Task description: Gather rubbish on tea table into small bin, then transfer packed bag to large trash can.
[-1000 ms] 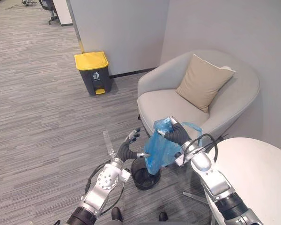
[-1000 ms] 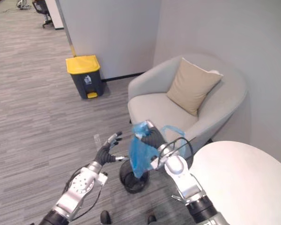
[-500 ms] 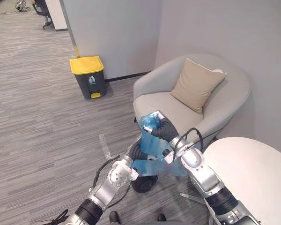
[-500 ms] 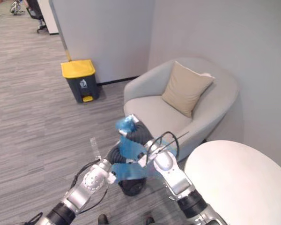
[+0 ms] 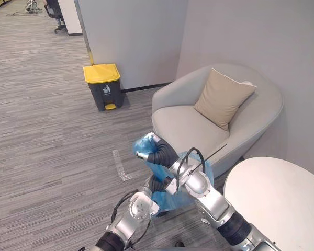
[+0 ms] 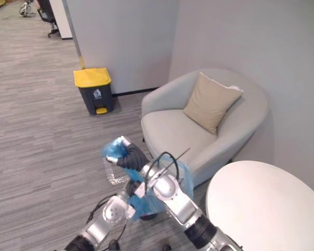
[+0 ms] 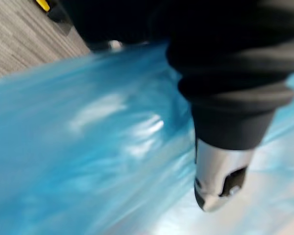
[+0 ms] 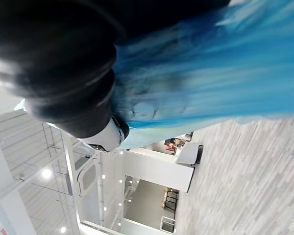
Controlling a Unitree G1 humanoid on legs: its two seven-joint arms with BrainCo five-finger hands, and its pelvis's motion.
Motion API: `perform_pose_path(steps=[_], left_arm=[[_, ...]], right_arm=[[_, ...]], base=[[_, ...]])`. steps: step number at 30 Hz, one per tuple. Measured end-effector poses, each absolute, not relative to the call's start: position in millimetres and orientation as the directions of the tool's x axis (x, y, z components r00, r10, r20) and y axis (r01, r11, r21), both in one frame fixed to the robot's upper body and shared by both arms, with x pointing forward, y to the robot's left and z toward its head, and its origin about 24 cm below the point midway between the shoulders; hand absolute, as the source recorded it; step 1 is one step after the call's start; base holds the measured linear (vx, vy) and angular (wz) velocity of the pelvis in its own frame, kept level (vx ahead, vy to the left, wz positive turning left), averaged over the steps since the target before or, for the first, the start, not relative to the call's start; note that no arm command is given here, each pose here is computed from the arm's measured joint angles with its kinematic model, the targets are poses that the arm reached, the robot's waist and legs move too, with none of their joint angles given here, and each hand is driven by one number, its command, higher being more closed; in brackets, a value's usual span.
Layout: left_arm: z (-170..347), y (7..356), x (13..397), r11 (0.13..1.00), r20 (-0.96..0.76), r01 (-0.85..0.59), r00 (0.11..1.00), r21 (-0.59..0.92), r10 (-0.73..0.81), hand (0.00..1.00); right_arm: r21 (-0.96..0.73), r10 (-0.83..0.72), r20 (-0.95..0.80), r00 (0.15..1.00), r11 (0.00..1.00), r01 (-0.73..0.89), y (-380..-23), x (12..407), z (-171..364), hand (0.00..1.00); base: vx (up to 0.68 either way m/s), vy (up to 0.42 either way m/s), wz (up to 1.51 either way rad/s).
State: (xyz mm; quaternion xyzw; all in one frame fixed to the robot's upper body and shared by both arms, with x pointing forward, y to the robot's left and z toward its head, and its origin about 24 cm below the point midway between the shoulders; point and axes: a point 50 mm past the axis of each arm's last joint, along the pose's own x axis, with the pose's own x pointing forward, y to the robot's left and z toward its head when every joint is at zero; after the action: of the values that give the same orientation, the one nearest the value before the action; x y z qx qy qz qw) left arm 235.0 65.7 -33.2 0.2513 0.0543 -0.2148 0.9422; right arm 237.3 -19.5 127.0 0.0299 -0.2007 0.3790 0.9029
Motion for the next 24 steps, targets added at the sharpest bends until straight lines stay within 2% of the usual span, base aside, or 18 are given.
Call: perform_pose_path(steps=[10,11,16,24], left_arm=[[-25,69,242,0.825,-0.182,0.389,0.921,0.41,-0.344,1.0],[-23,70,243,0.83,-0.17,0.383,0.924,0.406,-0.343,1.0],[-14,78,247,0.87,-0.133,0.326,0.945,0.37,-0.298,1.0],[-18,94,243,0.913,-0.145,0.249,0.966,0.322,-0.212,1.0]], right_arm=[[-0.054,0.663,0.411,0.625,0.702,-0.71,-17,238,132,1.0],[-0.052,0.657,0.419,0.627,0.706,-0.706,-19,238,132,0.0],[-0.007,0.606,0.371,0.704,0.76,-0.65,-33,235,111,0.0],[-0.108,0.545,0.263,0.796,0.837,-0.537,-56,237,84,0.0]], base=[[0.0,0.0,0.0],[0.0,0.0,0.0],[0.0,0.0,0.0],[0.0,0.0,0.04]])
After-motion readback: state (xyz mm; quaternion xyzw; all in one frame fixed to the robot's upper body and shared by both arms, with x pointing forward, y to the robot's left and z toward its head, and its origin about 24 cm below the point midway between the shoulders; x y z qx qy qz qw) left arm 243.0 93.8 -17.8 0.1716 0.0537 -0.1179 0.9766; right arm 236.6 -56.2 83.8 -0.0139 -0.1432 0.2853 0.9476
